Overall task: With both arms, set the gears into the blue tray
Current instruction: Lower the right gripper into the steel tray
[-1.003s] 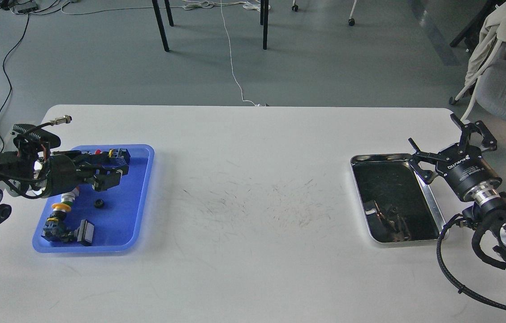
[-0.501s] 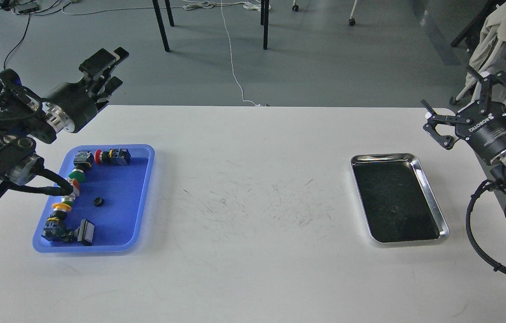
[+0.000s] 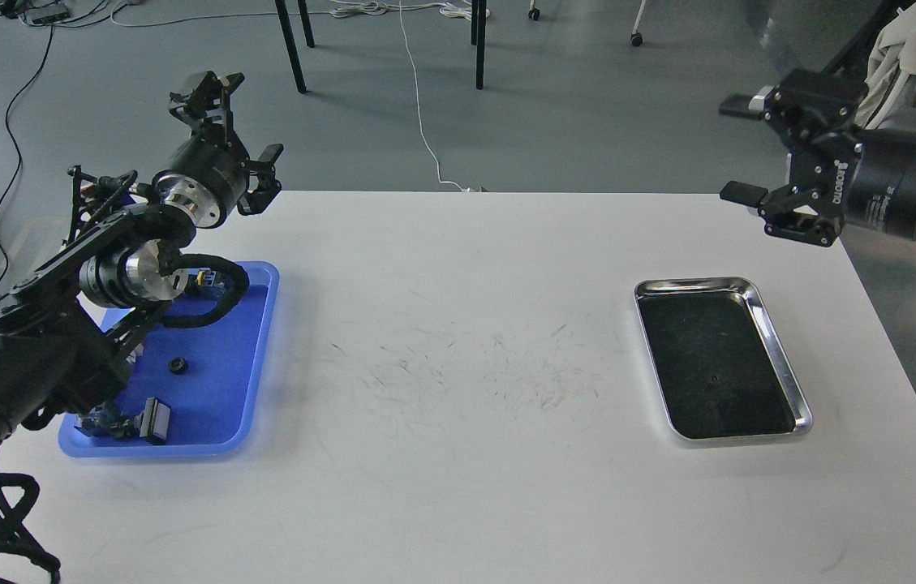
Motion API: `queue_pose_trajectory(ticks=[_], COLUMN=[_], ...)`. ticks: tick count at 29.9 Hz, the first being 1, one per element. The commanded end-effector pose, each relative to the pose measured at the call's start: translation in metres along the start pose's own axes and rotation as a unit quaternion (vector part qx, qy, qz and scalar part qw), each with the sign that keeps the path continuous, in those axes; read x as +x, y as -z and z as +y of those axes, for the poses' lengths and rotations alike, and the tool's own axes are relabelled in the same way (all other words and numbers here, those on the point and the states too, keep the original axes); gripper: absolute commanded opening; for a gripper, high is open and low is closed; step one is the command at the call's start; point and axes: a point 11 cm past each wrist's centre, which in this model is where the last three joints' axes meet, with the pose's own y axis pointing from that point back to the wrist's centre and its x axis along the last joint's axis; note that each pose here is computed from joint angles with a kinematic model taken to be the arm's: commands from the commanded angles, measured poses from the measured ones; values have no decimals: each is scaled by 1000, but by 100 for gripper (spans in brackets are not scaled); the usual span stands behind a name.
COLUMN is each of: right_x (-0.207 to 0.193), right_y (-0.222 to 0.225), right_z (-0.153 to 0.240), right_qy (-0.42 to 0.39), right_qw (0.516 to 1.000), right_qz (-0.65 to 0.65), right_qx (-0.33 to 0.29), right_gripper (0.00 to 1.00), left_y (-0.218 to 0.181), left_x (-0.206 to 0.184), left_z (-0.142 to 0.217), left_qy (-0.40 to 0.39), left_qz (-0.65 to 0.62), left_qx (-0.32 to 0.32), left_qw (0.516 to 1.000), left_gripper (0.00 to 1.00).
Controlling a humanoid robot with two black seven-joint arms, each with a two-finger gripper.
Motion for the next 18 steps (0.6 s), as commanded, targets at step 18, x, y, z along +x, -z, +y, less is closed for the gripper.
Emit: queue_pose_trajectory(ticks=[18], right_x=[-22], right_y=[-110], right_z=[-35], right_qy=[99], right_qw=[928], right_qz=[248], right_qx=[-260], right_gripper=[96], left_y=[5], left_x=[9], left_z=[5], left_qy=[-9], left_qz=[-9], left_qx=[7], left_qw=[1000], left_gripper=[97])
